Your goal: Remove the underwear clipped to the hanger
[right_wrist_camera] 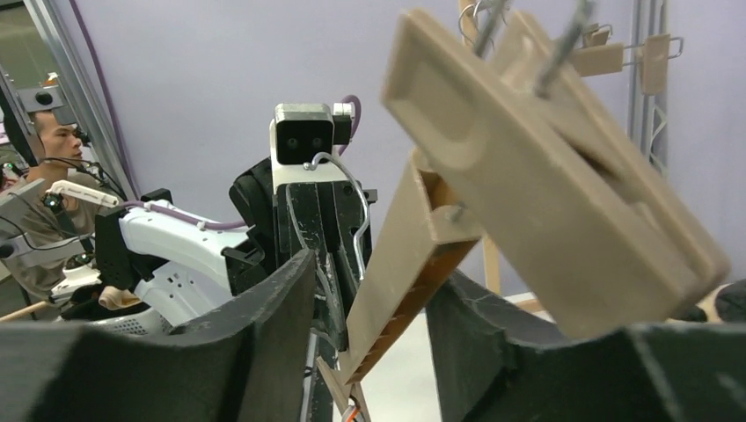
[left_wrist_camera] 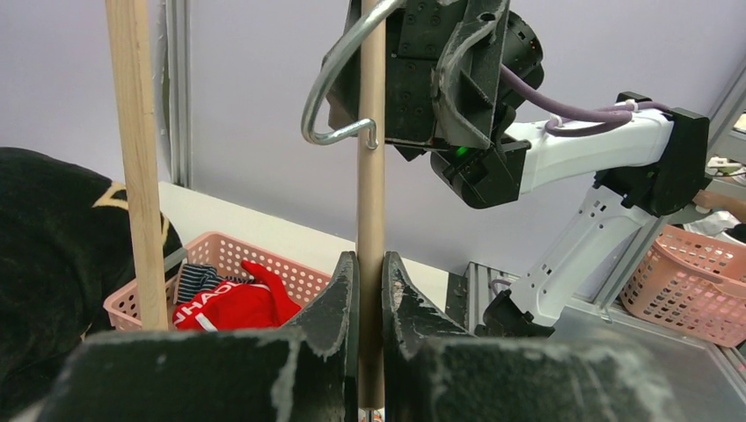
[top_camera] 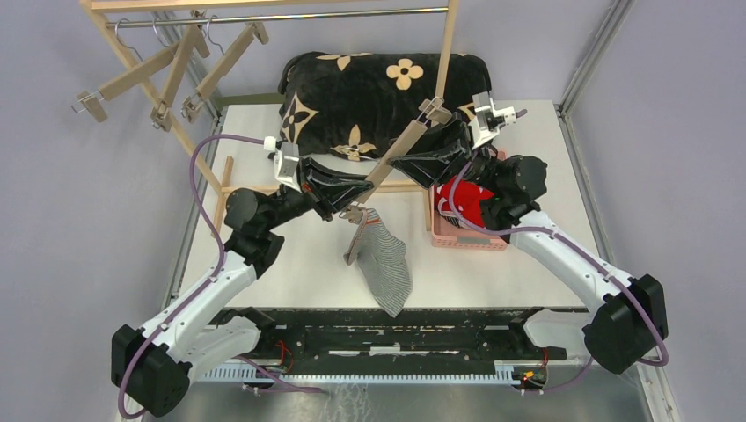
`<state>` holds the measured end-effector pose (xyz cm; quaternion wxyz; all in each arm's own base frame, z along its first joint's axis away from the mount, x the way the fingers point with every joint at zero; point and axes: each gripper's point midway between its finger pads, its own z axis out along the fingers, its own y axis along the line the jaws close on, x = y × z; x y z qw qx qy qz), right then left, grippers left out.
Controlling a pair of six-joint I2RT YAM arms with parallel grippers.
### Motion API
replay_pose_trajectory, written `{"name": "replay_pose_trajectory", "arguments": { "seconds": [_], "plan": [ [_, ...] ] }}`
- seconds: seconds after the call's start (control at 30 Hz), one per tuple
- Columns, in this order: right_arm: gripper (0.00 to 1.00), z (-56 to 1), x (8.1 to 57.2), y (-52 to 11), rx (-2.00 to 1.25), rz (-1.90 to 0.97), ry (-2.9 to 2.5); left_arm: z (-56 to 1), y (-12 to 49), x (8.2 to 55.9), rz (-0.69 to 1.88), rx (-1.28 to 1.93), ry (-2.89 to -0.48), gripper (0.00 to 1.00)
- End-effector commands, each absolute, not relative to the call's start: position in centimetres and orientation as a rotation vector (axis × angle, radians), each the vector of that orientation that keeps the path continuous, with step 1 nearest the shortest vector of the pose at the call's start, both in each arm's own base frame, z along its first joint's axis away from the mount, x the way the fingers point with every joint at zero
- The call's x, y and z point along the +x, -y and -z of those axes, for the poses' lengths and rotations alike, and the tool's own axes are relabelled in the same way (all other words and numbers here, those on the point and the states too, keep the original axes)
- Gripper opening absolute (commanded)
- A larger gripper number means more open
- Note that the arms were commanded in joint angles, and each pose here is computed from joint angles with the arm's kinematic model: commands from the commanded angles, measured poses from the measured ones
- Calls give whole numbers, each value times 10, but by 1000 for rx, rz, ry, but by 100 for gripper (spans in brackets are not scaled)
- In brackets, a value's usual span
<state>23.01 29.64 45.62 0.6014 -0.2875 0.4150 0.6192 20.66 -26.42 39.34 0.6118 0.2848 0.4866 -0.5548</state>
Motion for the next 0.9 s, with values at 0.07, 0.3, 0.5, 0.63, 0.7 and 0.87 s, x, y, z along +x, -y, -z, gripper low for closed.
{"name": "replay_pose_trajectory", "arguments": {
  "seconds": [0.07,0.3,0.5,0.63,0.7,0.87],
  "plan": [
    [35,-471,218,-301,-740,-1397,-909,-409,259,196,1292,661,-1061,3],
    [1,-470,215,-301,-745,-1401,-916,-403,260,199,1290,652,-1072,3],
    [1,-468,213,-299,-746,-1388,-908,-405,260,199,1296,652,-1067,7],
    [1,-475,207,-295,-744,-1383,-880,-393,258,198,1260,666,-1095,38],
    [1,-479,205,-292,-738,-1375,-867,-383,257,198,1238,673,-1125,91],
    [1,-486,197,-286,-734,-1364,-844,-350,248,196,1183,655,-1197,99]
  ]
}}
